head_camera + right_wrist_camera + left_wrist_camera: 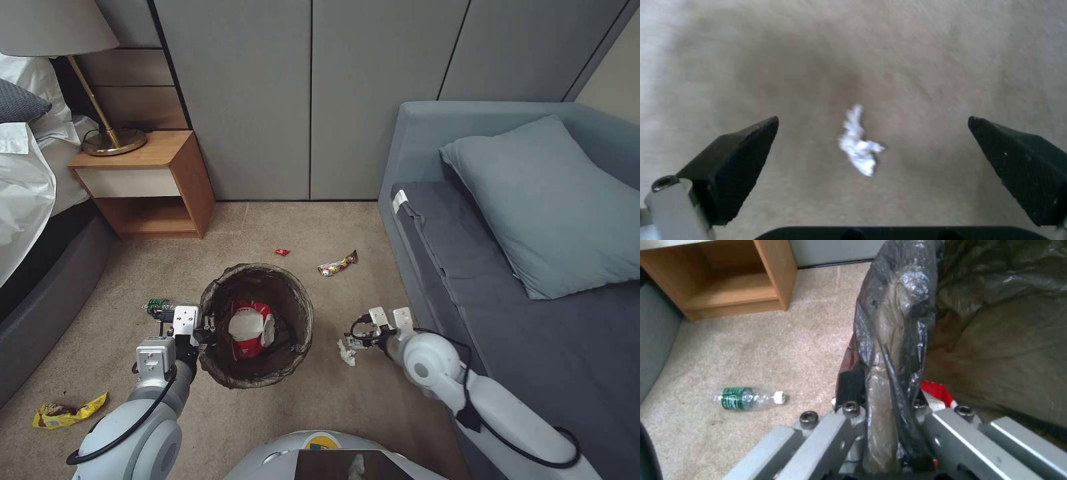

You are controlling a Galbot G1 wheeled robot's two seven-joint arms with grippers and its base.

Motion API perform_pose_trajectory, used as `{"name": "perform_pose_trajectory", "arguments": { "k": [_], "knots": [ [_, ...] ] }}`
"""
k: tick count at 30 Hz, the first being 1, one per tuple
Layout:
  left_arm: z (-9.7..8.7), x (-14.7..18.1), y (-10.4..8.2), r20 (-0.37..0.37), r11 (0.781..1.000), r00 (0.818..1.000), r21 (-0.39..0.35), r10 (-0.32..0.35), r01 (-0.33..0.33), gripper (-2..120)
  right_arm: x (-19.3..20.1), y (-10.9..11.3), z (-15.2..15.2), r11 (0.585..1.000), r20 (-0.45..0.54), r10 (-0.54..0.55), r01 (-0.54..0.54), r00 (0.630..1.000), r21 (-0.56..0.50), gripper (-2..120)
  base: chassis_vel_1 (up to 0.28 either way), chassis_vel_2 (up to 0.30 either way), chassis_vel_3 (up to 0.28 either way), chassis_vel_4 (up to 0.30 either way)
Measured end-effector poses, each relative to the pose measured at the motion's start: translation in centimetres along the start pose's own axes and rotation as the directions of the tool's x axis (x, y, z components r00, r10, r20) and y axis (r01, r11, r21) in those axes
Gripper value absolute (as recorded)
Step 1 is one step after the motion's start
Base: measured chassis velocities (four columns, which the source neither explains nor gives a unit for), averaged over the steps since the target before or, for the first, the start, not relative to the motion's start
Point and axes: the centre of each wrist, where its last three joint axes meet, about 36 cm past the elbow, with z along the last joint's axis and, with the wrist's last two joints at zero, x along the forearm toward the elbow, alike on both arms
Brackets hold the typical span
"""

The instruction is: Pick up the trash bin, then pick up the garbage from the floor and place it into the trash bin.

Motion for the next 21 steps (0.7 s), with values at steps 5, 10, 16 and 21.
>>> {"name": "perform_pose_trajectory", "arguments": {
  "k": [5,10,16,21],
  "knots": [
    [-0.1,-0.1,-0.1,0.008,1.0,1.0,0.008,0.001,-0.001,2,-2.1,2.0,0.3,0.996,-0.044,0.08,-0.079,0.996,0.026,100,0.0,0.0,0.0,0.0],
    [-0.3,-0.2,-0.1,0.017,1.0,1.0,0.013,0.003,-0.004,2,-3.6,3.5,0.8,0.994,-0.074,0.102,-0.1,0.992,0.042,100,0.0,0.0,0.0,0.0],
    [-0.4,-0.2,-0.1,0.023,1.0,1.0,0.017,0.005,-0.006,2,-4.9,4.2,1.3,0.993,-0.101,0.113,-0.108,0.988,0.054,100,0.0,0.0,0.0,0.0],
    [-0.5,-0.3,-0.1,0.026,1.0,1.0,0.02,0.009,-0.009,2,-5.7,4.9,1.2,0.993,-0.108,0.114,-0.109,0.988,0.055,100,0.0,0.0,0.0,0.0]
  ]
}}
